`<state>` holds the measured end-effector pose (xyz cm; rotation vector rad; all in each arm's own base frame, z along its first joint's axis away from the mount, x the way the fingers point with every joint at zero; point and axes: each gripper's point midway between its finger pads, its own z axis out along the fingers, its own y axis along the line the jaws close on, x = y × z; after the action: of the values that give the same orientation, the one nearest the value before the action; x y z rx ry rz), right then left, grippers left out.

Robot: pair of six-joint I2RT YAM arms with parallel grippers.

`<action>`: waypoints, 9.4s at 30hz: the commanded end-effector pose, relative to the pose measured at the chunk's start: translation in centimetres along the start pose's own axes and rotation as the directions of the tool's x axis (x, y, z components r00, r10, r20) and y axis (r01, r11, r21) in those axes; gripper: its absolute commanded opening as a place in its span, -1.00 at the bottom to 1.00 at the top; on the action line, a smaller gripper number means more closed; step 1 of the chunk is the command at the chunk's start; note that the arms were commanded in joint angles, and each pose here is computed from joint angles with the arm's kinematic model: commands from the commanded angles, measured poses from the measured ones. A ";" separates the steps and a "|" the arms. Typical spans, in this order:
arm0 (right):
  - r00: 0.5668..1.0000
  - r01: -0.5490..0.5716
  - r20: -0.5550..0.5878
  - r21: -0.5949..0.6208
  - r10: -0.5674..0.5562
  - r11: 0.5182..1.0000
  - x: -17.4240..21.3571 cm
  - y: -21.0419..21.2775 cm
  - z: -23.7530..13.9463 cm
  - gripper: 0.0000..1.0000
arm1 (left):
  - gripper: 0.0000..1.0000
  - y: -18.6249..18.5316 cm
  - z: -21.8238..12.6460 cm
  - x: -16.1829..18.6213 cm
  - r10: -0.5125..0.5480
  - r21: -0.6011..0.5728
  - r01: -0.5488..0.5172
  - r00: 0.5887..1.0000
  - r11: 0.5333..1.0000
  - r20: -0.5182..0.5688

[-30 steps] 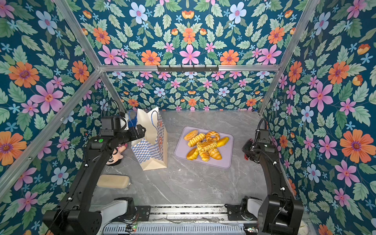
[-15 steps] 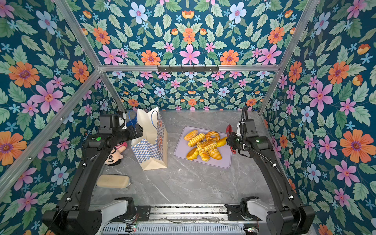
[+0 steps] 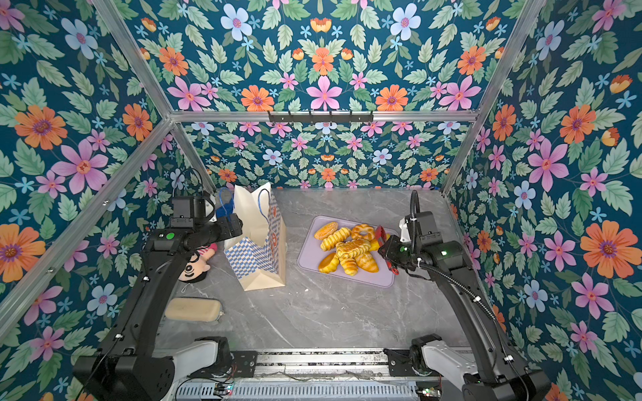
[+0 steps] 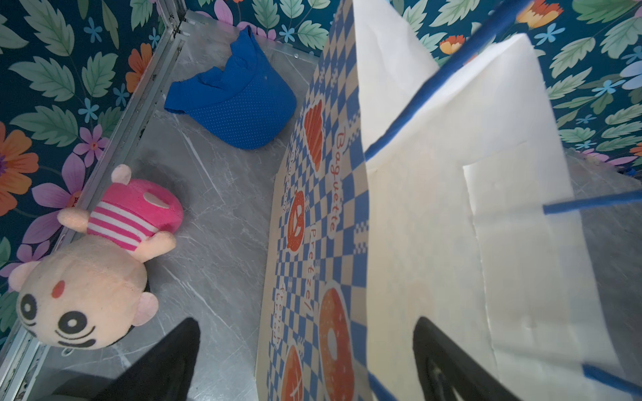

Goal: Place the fake bread into the paper bag
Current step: 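Lower the tongs onto the yellow bread on the tray with the right gripper, then pinch a ridged yellow bread with the tongs and lift it off the tray, then carry the pinched bread with the right gripper over the bag's open mouth, then lower the bread into the bag and open the tongs to release it, then withdraw the tongs from the bag back over the tray with the right gripper, then lower the tongs onto the long yellow bread at the tray's far edge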

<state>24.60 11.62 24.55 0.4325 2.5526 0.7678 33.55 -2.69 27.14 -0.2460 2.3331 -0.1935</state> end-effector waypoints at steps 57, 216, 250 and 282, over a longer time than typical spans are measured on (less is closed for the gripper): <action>0.936 -0.336 -0.186 -0.224 0.298 0.915 5.7 3.4 5.8 0.17 | 0.69 0.3 0.5 0.1 0.004 -0.011 -0.004 1.000 1.000 0.008; 0.795 0.569 0.055 -0.411 -0.604 0.712 5.3 33.2 1.5 -0.03 | -0.83 -0.6 -0.4 0.4 -0.076 0.059 0.074 0.996 0.995 0.038; 0.965 0.258 0.023 0.089 -0.260 0.962 0.3 5.3 -1.5 -0.12 | -0.77 -1.5 -0.3 -0.2 -0.061 0.102 0.057 0.997 0.993 0.040; 0.976 -0.208 0.065 0.010 0.207 0.978 -4.5 -4.6 5.0 -0.09 | -0.41 -1.6 -0.5 -0.7 -0.066 0.105 0.060 0.996 0.993 0.058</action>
<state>29.04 7.86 18.72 0.7378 2.5303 0.7289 33.50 -4.07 27.41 -0.2802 2.2840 -0.3307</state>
